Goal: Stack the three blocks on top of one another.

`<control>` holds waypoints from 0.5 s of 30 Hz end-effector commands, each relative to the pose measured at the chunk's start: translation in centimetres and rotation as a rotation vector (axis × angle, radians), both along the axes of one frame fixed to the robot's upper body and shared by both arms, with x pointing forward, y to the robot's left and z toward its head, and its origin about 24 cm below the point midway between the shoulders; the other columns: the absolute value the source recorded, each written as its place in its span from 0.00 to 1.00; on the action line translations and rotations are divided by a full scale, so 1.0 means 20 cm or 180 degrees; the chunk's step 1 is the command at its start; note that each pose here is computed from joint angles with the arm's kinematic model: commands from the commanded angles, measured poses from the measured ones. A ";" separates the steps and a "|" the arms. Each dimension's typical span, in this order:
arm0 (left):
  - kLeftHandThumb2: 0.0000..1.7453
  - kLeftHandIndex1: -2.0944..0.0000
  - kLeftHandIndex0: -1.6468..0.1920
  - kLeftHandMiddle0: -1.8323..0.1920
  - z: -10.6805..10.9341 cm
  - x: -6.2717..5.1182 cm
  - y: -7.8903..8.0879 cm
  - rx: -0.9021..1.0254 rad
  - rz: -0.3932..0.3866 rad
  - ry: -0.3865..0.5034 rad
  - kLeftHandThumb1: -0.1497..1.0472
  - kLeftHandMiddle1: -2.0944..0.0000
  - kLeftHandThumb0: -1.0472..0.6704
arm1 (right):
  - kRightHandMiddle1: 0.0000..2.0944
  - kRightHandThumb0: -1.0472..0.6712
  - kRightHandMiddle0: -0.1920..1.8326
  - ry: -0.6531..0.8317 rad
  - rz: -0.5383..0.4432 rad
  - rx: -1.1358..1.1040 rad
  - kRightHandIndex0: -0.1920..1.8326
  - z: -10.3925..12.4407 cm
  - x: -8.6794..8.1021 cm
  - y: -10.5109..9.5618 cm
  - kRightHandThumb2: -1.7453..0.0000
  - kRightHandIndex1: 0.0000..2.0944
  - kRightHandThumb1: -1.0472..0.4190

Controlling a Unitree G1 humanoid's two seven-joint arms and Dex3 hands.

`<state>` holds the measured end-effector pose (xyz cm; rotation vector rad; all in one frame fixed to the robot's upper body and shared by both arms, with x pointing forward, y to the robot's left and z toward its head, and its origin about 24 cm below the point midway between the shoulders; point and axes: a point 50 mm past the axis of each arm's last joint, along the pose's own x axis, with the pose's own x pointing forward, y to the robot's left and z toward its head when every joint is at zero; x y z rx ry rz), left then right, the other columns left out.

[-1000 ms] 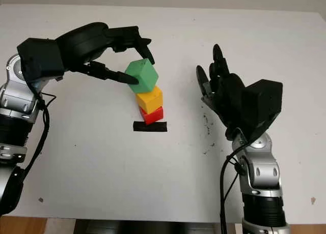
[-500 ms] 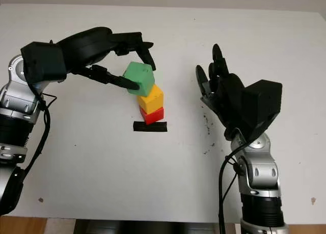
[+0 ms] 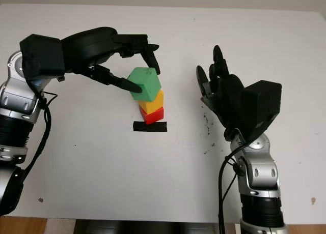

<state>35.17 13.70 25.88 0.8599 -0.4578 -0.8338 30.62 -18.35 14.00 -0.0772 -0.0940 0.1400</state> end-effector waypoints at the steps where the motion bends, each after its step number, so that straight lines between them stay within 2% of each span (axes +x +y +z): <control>1: 0.05 0.51 0.73 0.87 0.01 -0.02 -0.01 -0.0012 -0.0061 -0.0036 1.00 0.98 0.26 | 0.00 0.22 0.00 0.0026 -0.0001 -0.0008 0.00 -0.01 -0.01 0.00 0.70 0.00 0.00; 10: 0.05 0.70 0.77 0.91 0.01 -0.01 -0.02 -0.0060 -0.0017 -0.0102 1.00 0.98 0.27 | 0.00 0.22 0.00 0.0028 0.0013 0.0029 0.00 -0.02 -0.01 0.00 0.70 0.00 0.00; 13: 0.05 0.83 0.75 0.93 0.01 -0.01 -0.02 -0.0036 0.0009 -0.0127 1.00 0.98 0.28 | 0.00 0.22 0.00 0.0047 0.0003 0.0015 0.00 -0.02 -0.01 0.00 0.70 0.00 0.00; 15: 0.05 0.87 0.75 0.93 0.01 -0.01 -0.02 -0.0014 0.0015 -0.0176 1.00 0.98 0.29 | 0.00 0.21 0.00 0.0042 0.0009 0.0009 0.00 -0.02 -0.01 0.00 0.70 0.00 0.00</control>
